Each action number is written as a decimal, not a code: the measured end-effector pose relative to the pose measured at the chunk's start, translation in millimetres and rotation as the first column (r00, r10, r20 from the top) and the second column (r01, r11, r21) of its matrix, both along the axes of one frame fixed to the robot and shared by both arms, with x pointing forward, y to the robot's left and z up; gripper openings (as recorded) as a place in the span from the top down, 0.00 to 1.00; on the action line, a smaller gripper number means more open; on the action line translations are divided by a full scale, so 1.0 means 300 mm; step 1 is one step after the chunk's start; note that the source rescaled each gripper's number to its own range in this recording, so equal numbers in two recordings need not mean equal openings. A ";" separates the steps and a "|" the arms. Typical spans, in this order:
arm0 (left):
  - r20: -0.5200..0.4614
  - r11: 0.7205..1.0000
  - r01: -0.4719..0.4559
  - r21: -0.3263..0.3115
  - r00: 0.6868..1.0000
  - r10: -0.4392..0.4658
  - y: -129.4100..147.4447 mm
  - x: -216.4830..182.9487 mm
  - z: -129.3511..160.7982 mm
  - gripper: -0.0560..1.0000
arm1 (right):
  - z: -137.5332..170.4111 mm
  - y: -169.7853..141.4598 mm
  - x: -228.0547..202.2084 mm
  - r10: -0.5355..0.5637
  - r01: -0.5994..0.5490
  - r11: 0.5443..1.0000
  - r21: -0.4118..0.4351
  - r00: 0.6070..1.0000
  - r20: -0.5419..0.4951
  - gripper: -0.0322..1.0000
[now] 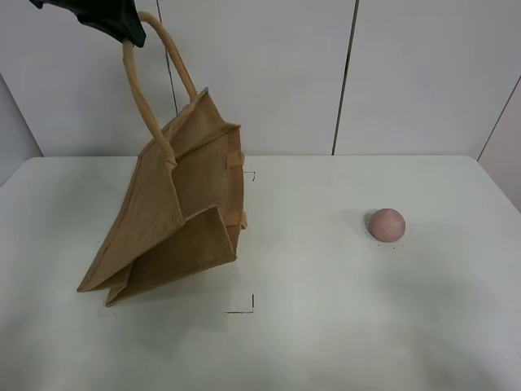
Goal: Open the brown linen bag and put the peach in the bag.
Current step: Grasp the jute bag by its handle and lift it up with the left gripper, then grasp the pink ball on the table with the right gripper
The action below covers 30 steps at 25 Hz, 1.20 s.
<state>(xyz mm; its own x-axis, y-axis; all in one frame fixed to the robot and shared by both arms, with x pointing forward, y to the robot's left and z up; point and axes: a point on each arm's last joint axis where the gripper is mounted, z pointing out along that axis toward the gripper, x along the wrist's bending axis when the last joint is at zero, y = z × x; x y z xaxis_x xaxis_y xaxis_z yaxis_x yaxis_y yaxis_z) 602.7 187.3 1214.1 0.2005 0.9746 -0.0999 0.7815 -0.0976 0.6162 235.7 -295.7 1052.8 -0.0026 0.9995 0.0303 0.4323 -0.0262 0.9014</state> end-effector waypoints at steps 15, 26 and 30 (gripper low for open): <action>0.017 1.000 0.011 -0.011 1.000 -0.010 0.003 -0.020 0.024 0.95 | 0.000 0.000 0.000 0.000 0.000 1.000 0.000 1.000 0.000 0.00; 0.018 1.000 0.015 -0.008 1.000 -0.015 0.003 -0.020 0.024 0.95 | 0.034 -0.002 0.367 0.007 0.005 1.000 0.028 0.910 -0.415 0.00; 0.019 1.000 0.019 -0.005 1.000 -0.019 0.003 -0.020 0.024 0.95 | 0.017 0.000 0.594 0.024 0.004 0.999 0.048 0.818 -0.575 0.00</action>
